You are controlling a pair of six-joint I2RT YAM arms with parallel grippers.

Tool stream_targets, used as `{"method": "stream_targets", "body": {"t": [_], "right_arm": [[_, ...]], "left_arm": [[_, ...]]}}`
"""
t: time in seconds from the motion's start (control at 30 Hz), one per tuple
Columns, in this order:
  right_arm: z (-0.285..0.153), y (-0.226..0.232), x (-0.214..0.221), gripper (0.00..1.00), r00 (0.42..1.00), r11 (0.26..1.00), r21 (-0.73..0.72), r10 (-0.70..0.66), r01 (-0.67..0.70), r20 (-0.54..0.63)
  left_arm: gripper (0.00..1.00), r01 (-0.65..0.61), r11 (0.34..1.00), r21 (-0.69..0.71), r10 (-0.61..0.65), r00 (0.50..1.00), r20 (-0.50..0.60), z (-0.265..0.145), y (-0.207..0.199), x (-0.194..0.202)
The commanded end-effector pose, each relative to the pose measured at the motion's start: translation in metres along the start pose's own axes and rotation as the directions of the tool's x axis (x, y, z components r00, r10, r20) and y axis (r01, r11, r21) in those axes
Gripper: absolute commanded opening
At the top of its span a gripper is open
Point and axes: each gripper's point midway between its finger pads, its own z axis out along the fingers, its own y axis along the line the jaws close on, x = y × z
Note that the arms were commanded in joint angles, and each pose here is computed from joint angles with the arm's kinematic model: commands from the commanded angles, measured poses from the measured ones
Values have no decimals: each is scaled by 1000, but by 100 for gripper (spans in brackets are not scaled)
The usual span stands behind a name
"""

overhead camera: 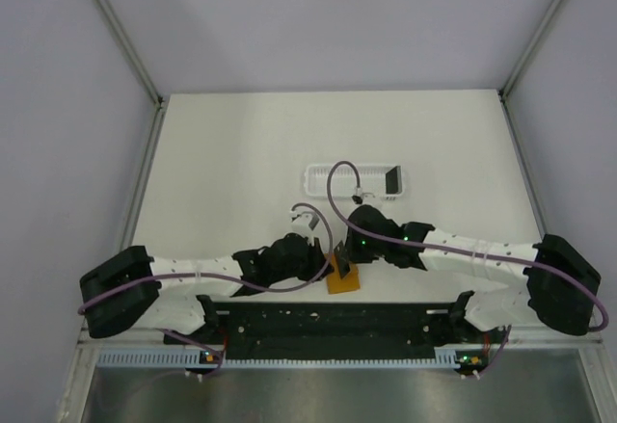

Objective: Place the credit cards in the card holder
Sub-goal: Open the card holder at the corner of the board.

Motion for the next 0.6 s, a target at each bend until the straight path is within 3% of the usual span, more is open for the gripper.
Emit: {"method": "stream_targets", "body": {"t": [0.0,0.57], "right_arm": [[-2,5,-5,0,1000,997,79,3,-5,28],[-29,-41,-2,0,990,904,418,-127,89,64]], "left_arm": [[0,21,999,25,-22,999,28,10,-11,1],[0,45,998,-49,-49,996,-78,32,10,45]]}}
